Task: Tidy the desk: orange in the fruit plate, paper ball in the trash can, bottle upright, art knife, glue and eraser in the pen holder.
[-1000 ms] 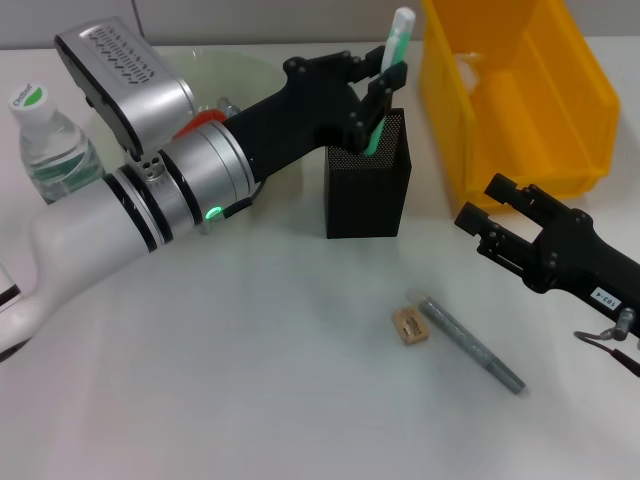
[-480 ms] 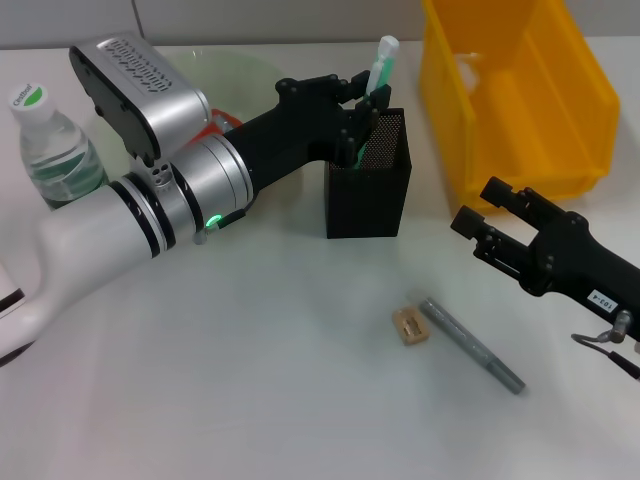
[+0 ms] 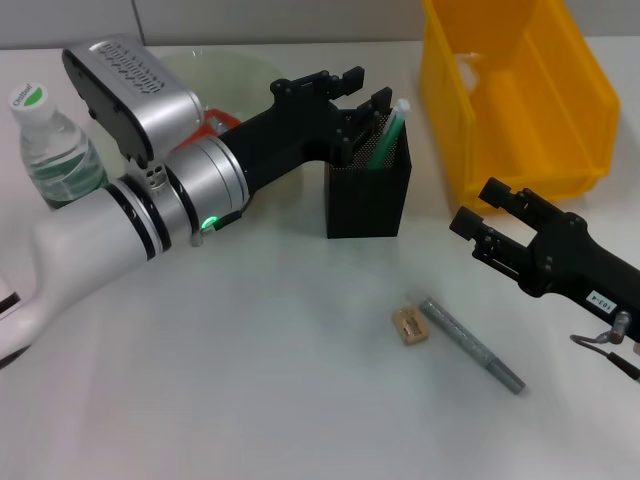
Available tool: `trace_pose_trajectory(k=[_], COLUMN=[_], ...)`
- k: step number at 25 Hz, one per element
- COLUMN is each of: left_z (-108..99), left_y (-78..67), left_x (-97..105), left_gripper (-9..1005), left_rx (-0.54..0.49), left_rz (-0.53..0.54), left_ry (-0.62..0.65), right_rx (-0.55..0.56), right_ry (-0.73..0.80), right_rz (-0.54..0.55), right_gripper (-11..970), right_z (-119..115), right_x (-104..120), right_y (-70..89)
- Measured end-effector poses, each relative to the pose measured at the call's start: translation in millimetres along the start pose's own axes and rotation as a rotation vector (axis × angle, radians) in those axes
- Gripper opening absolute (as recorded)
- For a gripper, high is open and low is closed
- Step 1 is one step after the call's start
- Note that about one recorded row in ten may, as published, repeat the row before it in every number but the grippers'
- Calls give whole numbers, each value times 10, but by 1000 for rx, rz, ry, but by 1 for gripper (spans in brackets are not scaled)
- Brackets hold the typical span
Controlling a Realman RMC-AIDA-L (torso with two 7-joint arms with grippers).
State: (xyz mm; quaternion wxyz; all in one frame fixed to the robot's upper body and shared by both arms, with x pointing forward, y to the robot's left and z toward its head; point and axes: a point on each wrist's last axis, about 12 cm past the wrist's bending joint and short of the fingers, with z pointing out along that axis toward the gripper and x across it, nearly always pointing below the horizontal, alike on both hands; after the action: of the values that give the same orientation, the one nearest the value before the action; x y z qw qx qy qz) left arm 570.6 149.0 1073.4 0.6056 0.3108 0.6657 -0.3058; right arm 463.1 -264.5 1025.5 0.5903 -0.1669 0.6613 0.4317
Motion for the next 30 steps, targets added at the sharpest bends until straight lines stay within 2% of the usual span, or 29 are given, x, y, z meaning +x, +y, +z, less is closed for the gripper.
trace_pose_trajectory(k=[3, 7, 9, 13, 18, 20, 21, 23, 25, 26, 27, 29, 30], left_z=[-30, -148, -233, -429, -749, -981, -981, -1110, -1283, -1283, -1382, -1431, -1555], left_y=[-34, -124, -160, -140, -100, -75, -75, -62, -46, -46, -48, -55, -88], left_x=[-37, -154, -238, -434, -624, -636, -636, -599, -478, -478, -388, -341, -225], left_gripper=[368, 371, 373, 376, 565, 647, 688, 770, 768, 767, 766, 765, 764], left_rx=[31, 137, 216, 389, 615, 711, 711, 738, 715, 715, 674, 651, 603], left_rz=[-4, -30, -64, -102, -92, -50, -50, -37, -46, -46, -49, -39, 0], left_ry=[-41, -161, -217, -253, -251, -246, -246, -222, -170, -170, -157, -163, -183], right_rx=[2, 4, 1, -7, -11, -24, -24, -50, -131, -131, -159, -202, -223], right_ry=[1, -1, -8, -16, -19, -16, -16, -3, 86, 86, 128, 241, 364], right_rz=[2, 3, 3, 0, -9, -1, -1, 8, 45, 45, 53, 81, 76], right_gripper=[728, 728, 728, 727, 727, 727, 727, 728, 728, 728, 728, 728, 728], right_z=[-9, -19, -23, -14, -5, 12, 12, 39, 107, 107, 138, 204, 287], right_x=[4, 5, -4, -23, -53, -108, -108, -197, -417, -417, -508, -742, -997], right_y=[0, 2, 4, 4, -13, -39, -39, -76, -139, -139, -154, -170, -156])
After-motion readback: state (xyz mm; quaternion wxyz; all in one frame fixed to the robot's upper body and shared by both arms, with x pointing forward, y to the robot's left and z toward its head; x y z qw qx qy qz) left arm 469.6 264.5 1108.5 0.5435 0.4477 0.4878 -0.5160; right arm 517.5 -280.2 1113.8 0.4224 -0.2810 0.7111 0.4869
